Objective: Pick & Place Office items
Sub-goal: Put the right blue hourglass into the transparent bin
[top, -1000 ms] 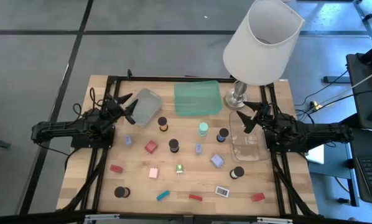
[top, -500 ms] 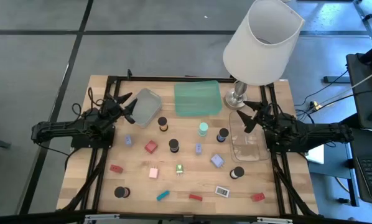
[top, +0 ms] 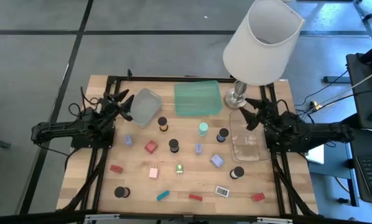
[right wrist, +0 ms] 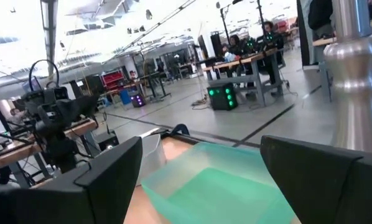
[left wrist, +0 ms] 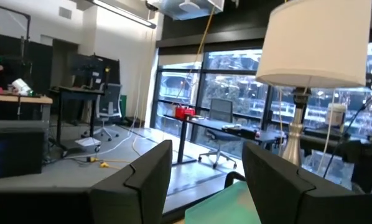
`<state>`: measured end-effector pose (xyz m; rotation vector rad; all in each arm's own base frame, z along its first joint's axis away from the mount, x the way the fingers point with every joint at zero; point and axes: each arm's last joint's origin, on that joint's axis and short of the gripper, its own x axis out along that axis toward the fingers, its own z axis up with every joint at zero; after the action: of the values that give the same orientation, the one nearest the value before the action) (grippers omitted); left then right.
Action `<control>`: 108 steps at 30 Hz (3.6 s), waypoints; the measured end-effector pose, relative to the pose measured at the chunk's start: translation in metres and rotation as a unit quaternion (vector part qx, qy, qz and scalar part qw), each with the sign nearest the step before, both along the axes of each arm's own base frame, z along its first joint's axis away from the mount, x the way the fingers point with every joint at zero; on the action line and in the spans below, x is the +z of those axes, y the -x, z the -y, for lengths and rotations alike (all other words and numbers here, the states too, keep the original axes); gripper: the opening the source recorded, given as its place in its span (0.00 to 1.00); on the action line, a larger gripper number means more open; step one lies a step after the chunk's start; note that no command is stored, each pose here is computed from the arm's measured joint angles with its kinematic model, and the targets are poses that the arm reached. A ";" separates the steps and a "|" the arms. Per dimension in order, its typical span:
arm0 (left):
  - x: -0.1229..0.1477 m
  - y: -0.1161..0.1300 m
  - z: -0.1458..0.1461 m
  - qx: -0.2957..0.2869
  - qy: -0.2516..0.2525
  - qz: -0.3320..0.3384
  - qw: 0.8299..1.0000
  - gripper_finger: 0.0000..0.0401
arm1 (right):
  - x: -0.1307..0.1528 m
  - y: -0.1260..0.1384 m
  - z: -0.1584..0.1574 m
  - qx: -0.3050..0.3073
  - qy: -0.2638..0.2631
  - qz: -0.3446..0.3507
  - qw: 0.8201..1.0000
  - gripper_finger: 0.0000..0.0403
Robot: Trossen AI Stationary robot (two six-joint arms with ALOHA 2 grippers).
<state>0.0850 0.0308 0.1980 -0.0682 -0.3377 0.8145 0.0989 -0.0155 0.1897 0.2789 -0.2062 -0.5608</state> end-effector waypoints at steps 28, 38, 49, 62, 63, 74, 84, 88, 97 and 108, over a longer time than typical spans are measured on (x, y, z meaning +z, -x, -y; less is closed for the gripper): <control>-0.001 0.010 -0.006 0.177 0.078 0.041 0.980 0.48 | 0.049 -0.089 -0.020 0.256 0.004 -0.367 0.894 0.82; -0.001 0.010 -0.006 0.177 0.076 0.037 0.981 0.48 | 0.030 -0.103 -0.027 0.284 0.056 -0.435 0.853 0.82; -0.002 0.009 -0.006 0.177 0.076 0.033 0.981 0.48 | 0.013 -0.110 -0.029 0.305 0.034 -0.475 0.825 0.82; -0.003 0.009 -0.006 0.180 0.069 0.018 0.981 0.48 | -0.009 -0.119 -0.028 0.290 0.025 -0.526 0.799 0.82; -0.003 0.009 -0.006 0.180 0.069 0.018 0.981 0.48 | -0.010 -0.120 -0.028 0.290 0.024 -0.529 0.797 0.82; -0.003 0.009 -0.006 0.180 0.069 0.018 0.981 0.48 | -0.014 -0.115 -0.025 0.240 0.025 -0.564 0.790 0.64; -0.003 0.009 -0.006 0.180 0.069 0.018 0.981 0.48 | -0.014 -0.115 -0.024 0.226 0.030 -0.567 0.792 0.50; -0.003 0.009 -0.006 0.181 0.069 0.018 0.981 0.47 | -0.011 -0.116 -0.024 0.222 0.024 -0.565 0.794 0.50; -0.003 0.009 -0.006 0.181 0.069 0.016 0.981 0.48 | 0.057 -0.139 -0.022 0.134 0.005 -0.514 0.847 0.50; -0.005 0.008 -0.006 0.182 0.069 -0.001 0.981 0.48 | 0.098 -0.109 -0.023 0.039 -0.123 -0.536 0.834 0.51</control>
<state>0.0768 0.0370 0.1926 -0.1375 -0.2956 1.2010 0.2084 0.0075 0.2872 0.1838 0.9766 -0.5897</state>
